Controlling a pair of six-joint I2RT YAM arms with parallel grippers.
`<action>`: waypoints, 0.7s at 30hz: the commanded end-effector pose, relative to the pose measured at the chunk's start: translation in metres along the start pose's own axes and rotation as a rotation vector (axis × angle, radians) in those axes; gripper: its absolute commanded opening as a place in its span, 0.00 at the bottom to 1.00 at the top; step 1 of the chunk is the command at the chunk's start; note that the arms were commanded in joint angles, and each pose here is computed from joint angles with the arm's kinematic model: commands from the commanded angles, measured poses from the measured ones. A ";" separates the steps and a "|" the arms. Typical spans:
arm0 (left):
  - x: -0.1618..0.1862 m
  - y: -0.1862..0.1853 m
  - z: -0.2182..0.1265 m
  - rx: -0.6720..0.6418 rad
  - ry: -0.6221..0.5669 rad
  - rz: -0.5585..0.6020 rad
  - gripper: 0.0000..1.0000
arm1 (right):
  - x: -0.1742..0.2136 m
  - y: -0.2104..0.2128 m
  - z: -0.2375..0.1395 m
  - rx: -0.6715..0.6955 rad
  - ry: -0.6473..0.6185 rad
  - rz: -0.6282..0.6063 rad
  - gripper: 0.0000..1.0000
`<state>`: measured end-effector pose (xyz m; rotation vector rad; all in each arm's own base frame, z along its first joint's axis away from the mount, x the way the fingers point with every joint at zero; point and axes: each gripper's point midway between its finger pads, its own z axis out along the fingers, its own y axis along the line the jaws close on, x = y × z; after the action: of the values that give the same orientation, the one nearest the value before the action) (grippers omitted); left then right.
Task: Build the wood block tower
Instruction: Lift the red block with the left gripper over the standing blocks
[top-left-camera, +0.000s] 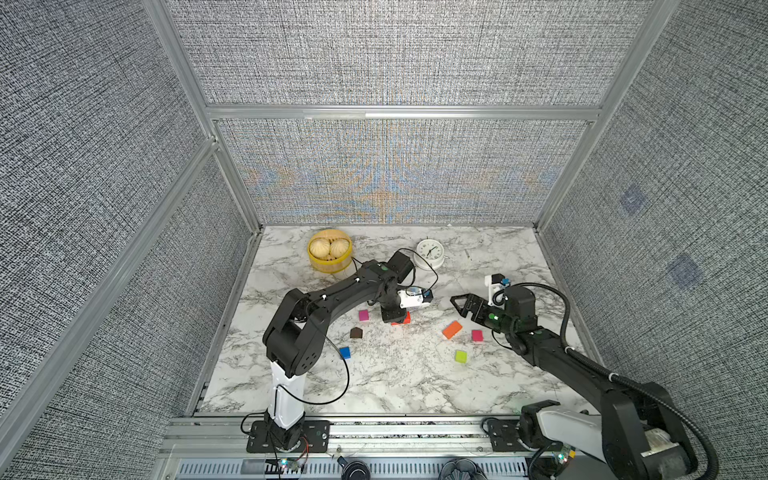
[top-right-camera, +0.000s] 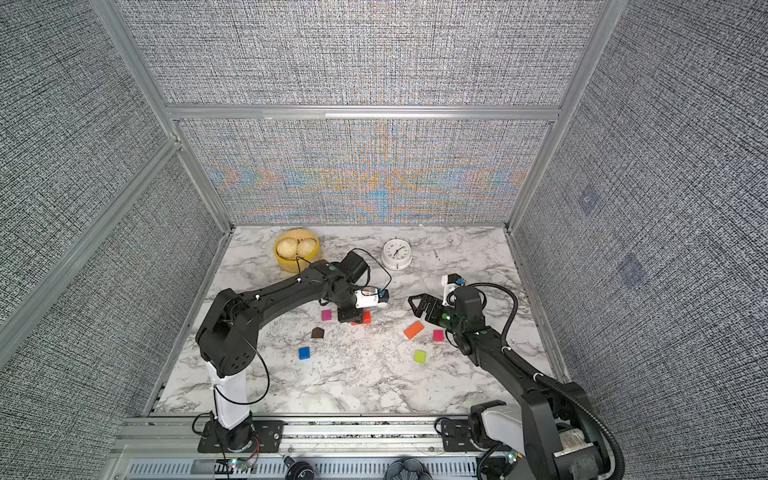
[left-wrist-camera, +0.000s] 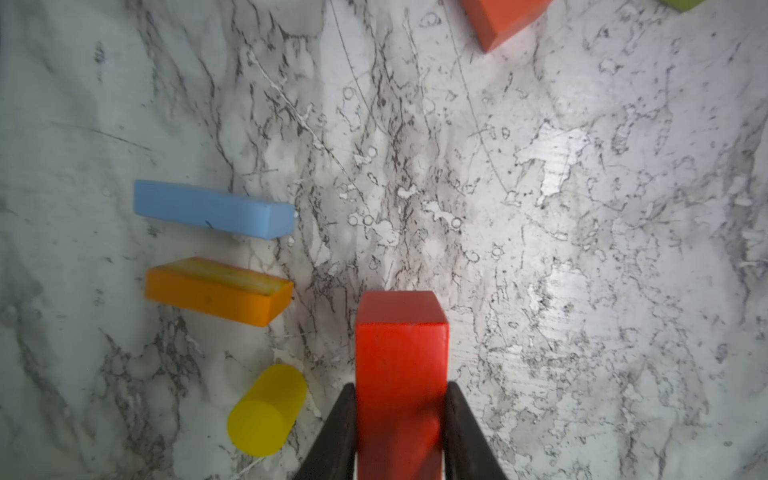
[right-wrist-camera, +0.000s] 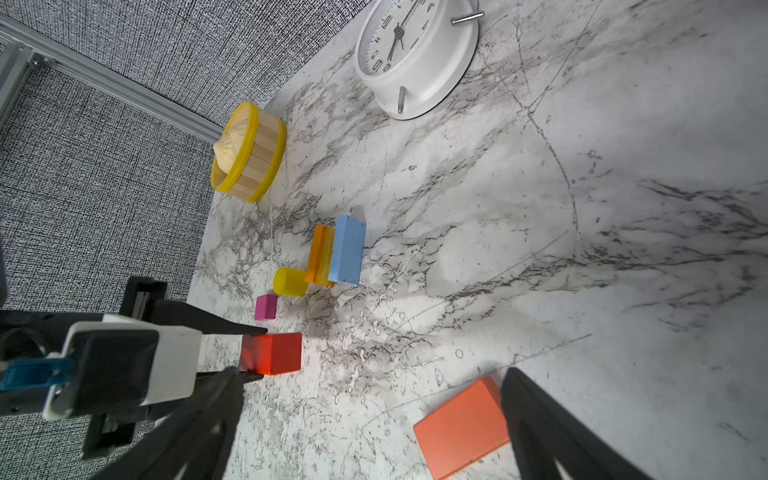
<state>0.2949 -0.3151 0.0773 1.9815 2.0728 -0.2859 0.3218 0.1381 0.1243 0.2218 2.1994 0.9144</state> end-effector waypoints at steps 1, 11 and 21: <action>-0.005 0.006 -0.005 -0.002 0.004 0.044 0.26 | -0.005 0.005 0.000 -0.020 -0.017 -0.013 0.99; -0.018 0.035 -0.001 -0.059 0.024 0.081 0.28 | -0.005 0.004 0.002 -0.016 -0.012 -0.015 0.99; -0.027 0.053 0.003 -0.070 -0.004 0.122 0.27 | -0.001 0.001 0.006 -0.015 0.003 -0.008 0.99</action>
<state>0.3490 -0.3386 0.0863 2.0224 1.9459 -0.1848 0.3230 0.1393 0.1175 0.2242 2.2167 0.9173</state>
